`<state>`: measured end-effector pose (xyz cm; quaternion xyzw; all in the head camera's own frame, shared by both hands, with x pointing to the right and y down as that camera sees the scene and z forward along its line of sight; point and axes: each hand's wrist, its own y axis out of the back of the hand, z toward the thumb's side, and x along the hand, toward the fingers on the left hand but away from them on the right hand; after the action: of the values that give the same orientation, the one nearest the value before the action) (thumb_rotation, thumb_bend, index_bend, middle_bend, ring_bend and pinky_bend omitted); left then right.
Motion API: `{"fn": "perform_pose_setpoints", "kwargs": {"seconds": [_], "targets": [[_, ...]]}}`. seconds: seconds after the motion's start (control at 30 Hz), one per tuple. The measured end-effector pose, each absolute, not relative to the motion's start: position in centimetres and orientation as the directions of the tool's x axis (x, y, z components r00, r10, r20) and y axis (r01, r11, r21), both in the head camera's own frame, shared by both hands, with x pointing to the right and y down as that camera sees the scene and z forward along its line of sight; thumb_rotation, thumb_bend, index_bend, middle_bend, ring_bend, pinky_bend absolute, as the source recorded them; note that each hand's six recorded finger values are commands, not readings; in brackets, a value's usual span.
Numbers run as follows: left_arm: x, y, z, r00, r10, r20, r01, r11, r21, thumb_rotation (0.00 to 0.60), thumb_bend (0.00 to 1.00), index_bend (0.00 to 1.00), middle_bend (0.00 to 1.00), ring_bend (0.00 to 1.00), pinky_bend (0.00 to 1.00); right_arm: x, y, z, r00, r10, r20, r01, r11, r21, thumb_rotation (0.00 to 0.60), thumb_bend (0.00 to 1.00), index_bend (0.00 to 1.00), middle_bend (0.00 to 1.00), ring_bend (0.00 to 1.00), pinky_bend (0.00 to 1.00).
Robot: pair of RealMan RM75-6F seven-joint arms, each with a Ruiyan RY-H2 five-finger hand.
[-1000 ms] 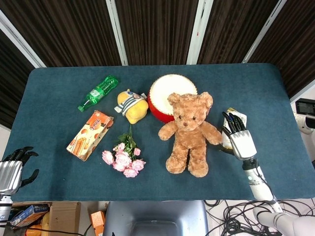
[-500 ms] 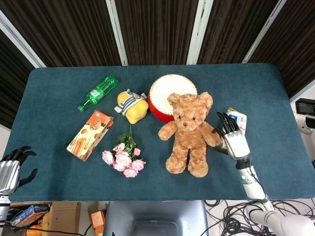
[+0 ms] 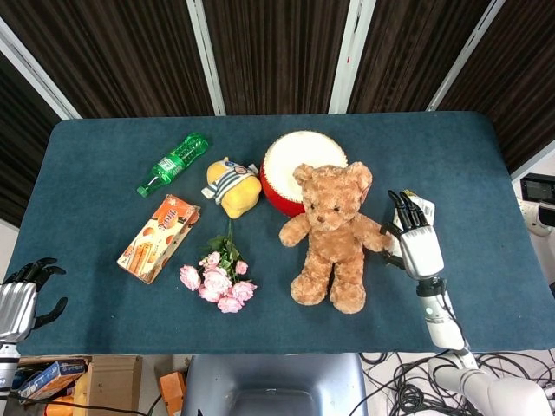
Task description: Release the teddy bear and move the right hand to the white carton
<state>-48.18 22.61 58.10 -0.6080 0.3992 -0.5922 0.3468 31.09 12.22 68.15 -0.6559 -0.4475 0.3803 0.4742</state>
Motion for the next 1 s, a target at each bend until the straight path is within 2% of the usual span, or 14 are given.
{"fn": "perform_pose_setpoints", "kwargs": {"seconds": [0.23,0.53,0.87,1.0], "targets": [[-48.4,22.6,58.0,-0.030,-0.897,0.441,-0.078,-0.438,-0.896,0.600,0.29,0.39,0.25,0.25,0.39,31.1,13.0,69.7,0.328,0.932,-0.156,0.172,-0.221,-0.960,0.600,0.27,0.69,0.04,0.00,0.20],[-48.4,22.6,58.0,-0.029,-0.896,0.443,-0.080,-0.440,-0.894,0.600,0.29,0.39,0.25,0.25,0.39,30.1,12.4,68.1,0.332,0.941,-0.061,0.239,-0.146,-0.960,0.600,0.27,0.69,0.04,0.00,0.20],[-48.4,22.6,58.0,-0.031,-0.896,0.444,-0.082,-0.440,-0.894,0.600,0.29,0.38,0.25,0.25,0.39,30.7,12.9,69.3,0.331,0.934,-0.133,0.190,-0.204,-0.960,0.600,0.27,0.69,0.04,0.00,0.20],[-48.4,22.6,58.0,-0.030,-0.894,0.448,-0.082,-0.444,-0.892,0.600,0.29,0.38,0.25,0.25,0.39,30.7,12.6,68.8,0.325,0.940,-0.105,0.213,-0.181,-0.960,0.600,0.27,0.69,0.04,0.00,0.20]]}}
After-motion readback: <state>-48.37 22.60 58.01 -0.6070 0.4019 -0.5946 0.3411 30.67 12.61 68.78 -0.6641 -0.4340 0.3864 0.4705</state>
